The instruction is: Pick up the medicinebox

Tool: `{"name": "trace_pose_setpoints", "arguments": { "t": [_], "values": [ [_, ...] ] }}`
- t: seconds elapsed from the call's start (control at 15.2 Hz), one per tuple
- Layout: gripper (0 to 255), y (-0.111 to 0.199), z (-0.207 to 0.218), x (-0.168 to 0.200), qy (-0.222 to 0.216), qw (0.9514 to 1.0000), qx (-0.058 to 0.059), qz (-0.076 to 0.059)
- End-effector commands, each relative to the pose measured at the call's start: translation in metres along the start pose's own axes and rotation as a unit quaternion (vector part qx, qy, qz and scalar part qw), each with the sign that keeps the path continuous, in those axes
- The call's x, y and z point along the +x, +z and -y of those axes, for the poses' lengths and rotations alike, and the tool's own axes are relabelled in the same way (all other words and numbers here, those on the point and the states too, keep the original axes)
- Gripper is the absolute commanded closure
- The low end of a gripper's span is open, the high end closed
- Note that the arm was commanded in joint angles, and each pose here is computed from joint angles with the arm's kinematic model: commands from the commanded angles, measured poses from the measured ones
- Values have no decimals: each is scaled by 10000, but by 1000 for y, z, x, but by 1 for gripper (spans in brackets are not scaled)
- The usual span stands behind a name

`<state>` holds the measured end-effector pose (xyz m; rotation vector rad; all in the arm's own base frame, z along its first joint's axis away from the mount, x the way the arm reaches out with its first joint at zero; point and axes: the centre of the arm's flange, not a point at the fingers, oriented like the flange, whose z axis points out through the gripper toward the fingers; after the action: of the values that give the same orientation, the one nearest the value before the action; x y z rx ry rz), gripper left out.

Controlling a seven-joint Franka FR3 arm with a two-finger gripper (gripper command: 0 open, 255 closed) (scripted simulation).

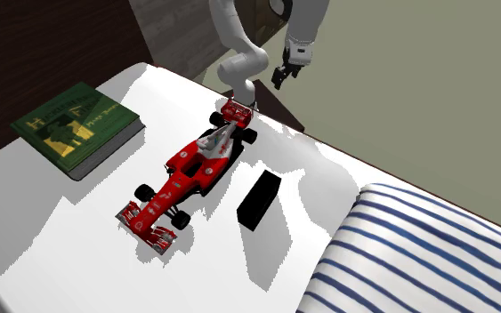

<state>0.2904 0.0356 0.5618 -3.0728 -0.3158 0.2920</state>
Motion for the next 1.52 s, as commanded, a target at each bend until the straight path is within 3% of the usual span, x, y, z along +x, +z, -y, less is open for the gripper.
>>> {"name": "trace_pose_setpoints", "arguments": {
  "t": [0.0,0.33,0.73,1.06,1.45],
  "values": [
    [0,0,0,0,0,10000,0,0],
    [0,-14,-36,49,584,9982,3,-135],
    [0,-33,-87,101,1283,9913,7,-296],
    [0,-50,-135,137,1860,9816,11,-430],
    [0,-72,-197,173,2543,9653,14,-588]
  ]
}}
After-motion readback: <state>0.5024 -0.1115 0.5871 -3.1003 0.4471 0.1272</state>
